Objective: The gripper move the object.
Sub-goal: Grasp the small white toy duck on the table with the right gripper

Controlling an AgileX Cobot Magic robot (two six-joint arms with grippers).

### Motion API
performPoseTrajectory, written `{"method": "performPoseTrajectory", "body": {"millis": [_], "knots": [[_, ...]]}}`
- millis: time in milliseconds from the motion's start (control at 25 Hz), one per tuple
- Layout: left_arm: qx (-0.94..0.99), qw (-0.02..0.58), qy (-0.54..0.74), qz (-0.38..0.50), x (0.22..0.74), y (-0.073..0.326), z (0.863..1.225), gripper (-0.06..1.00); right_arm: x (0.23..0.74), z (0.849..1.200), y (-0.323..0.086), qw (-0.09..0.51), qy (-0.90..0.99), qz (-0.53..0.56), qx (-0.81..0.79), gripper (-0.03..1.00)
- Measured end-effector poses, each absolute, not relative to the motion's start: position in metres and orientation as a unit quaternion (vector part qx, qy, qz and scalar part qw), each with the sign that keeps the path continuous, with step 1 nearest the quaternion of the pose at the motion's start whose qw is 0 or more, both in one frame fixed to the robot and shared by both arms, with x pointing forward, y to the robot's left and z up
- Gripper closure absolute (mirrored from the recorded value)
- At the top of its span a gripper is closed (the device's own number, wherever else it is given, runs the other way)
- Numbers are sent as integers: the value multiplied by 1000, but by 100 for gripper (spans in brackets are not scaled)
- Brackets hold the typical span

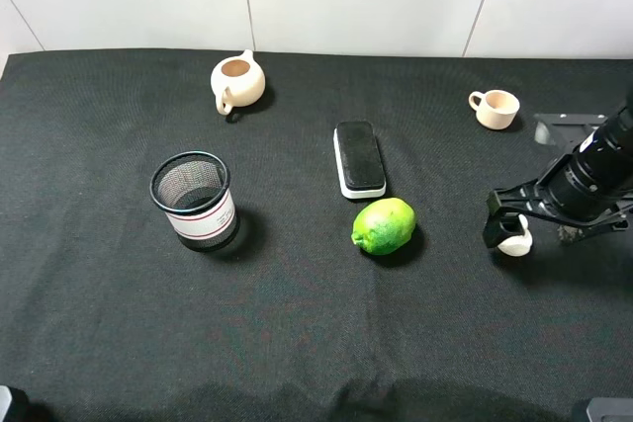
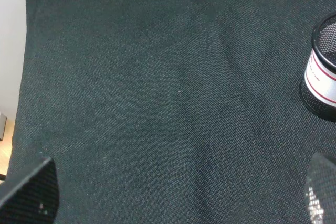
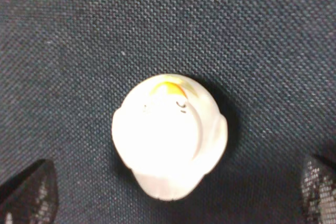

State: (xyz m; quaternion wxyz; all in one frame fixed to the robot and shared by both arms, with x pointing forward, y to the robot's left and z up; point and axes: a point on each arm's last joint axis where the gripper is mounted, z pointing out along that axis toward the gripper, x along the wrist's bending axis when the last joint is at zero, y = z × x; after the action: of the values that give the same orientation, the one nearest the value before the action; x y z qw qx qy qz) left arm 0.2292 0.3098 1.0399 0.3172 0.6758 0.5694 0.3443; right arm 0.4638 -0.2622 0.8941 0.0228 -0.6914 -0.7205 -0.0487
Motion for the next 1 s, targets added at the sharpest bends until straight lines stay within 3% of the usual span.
{"method": "performPoseTrajectory", "body": {"millis": [1000], "knots": [[676,317,569,344,229,310,1040,-5,472,872,-261,27,-711,-46,-701,27]]}}
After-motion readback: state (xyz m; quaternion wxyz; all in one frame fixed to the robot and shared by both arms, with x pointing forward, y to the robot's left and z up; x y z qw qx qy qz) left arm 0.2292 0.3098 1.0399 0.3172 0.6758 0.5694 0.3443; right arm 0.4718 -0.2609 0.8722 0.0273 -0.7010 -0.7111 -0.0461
